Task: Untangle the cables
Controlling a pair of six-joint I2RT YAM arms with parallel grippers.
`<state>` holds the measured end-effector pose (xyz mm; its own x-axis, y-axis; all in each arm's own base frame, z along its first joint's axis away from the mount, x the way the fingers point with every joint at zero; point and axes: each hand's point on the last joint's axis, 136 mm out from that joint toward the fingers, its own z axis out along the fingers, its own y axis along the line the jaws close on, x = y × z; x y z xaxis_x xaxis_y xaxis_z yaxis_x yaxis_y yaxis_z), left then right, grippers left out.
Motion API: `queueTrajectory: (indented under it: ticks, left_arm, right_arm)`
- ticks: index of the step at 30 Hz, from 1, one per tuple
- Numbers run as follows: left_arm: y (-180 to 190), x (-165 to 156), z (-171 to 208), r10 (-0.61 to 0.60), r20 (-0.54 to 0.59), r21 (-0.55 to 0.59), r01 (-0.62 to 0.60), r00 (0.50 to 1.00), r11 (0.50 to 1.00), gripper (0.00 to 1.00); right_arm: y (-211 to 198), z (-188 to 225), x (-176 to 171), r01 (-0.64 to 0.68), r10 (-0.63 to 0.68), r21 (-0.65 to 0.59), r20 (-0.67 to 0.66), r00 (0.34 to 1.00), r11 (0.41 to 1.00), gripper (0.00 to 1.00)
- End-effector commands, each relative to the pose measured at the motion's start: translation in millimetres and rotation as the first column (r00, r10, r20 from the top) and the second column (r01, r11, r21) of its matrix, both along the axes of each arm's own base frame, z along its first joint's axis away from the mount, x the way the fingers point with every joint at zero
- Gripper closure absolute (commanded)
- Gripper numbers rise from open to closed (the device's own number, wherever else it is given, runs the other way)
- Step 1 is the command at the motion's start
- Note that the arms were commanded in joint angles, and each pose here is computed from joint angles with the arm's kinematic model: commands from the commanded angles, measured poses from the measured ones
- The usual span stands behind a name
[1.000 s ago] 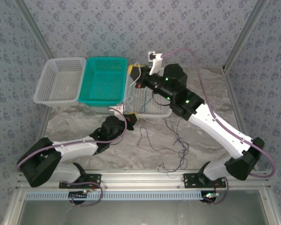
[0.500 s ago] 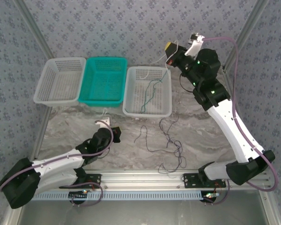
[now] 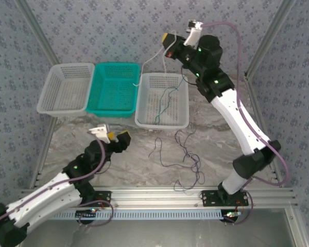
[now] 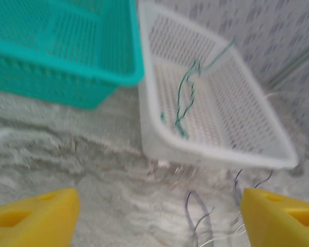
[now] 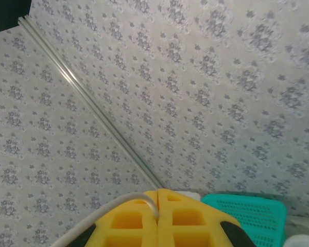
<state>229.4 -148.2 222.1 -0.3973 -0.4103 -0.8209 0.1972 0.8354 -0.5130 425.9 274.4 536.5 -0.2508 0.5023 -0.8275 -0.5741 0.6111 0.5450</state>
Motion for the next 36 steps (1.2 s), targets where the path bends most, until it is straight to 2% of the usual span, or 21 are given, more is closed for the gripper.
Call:
queueTrajectory:
  ticks: [1,5,9,12,16,20,24,25,28,30,32,34,36]
  left_arm:
    - [31.3,-10.5,41.3,0.061,0.053,0.088,-0.066,0.997,0.994,0.15]
    - [46.8,-18.5,71.6,0.070,0.074,0.152,-0.080,0.995,0.985,0.14]
    - [44.7,-21.6,71.7,0.043,0.061,0.168,-0.053,0.997,0.984,0.14]
    - [40.4,-22.1,60.4,0.028,0.035,0.163,-0.033,0.999,0.986,0.14]
    - [35.8,-22.7,46.0,0.012,0.004,0.162,-0.012,1.000,0.987,0.14]
    - [37.2,-22.6,38.2,0.018,-0.004,0.177,-0.017,1.000,0.984,0.14]
    - [37.7,-19.7,34.6,0.028,0.005,0.195,-0.028,1.000,0.980,0.14]
    - [37.4,-18.7,35.2,0.030,0.007,0.196,-0.031,1.000,0.980,0.14]
    - [34.3,-16.5,35.2,0.026,0.006,0.196,-0.026,1.000,0.980,0.14]
    - [32.9,-15.4,33.7,0.025,-0.002,0.200,-0.024,1.000,0.980,0.14]
    - [32.7,-15.2,33.0,0.024,-0.009,0.208,-0.022,1.000,0.978,0.14]
    - [35.1,-14.8,33.9,0.034,-0.013,0.214,-0.030,0.999,0.976,0.14]
    - [38.4,-14.6,35.3,0.048,-0.023,0.213,-0.042,0.999,0.976,0.13]
  right_arm:
    - [31.9,11.6,1.2,-0.063,0.065,-0.038,0.075,0.995,0.997,1.00]
    - [77.8,5.1,15.5,-0.107,0.117,-0.070,0.154,0.981,0.992,1.00]
    - [129.8,-7.5,33.5,-0.140,0.169,-0.118,0.296,0.940,0.983,1.00]
    - [163.6,-24.5,52.5,-0.071,0.136,-0.175,0.396,0.908,0.982,1.00]
    - [192.7,-75.0,89.0,0.017,0.076,-0.188,0.473,0.878,0.982,1.00]
    - [192.2,-125.8,121.8,0.017,0.051,-0.171,0.383,0.922,0.985,1.00]
    - [202.2,-208.4,137.7,-0.097,0.130,-0.268,0.108,0.986,0.959,1.00]
    - [204.8,-228.0,137.6,-0.111,0.134,-0.302,0.054,0.990,0.947,0.97]
    - [207.7,-265.4,133.9,-0.138,0.123,-0.370,-0.062,0.990,0.919,0.53]
    - [205.8,-270.9,127.9,-0.154,0.119,-0.400,-0.111,0.987,0.904,0.32]
    - [196.3,-262.7,120.8,-0.138,0.081,-0.433,-0.147,0.986,0.891,0.22]
    - [171.7,-248.1,114.9,-0.074,-0.015,-0.494,-0.175,0.985,0.866,0.14]
    - [147.4,-233.2,105.2,-0.035,-0.084,-0.552,-0.189,0.978,0.833,0.11]
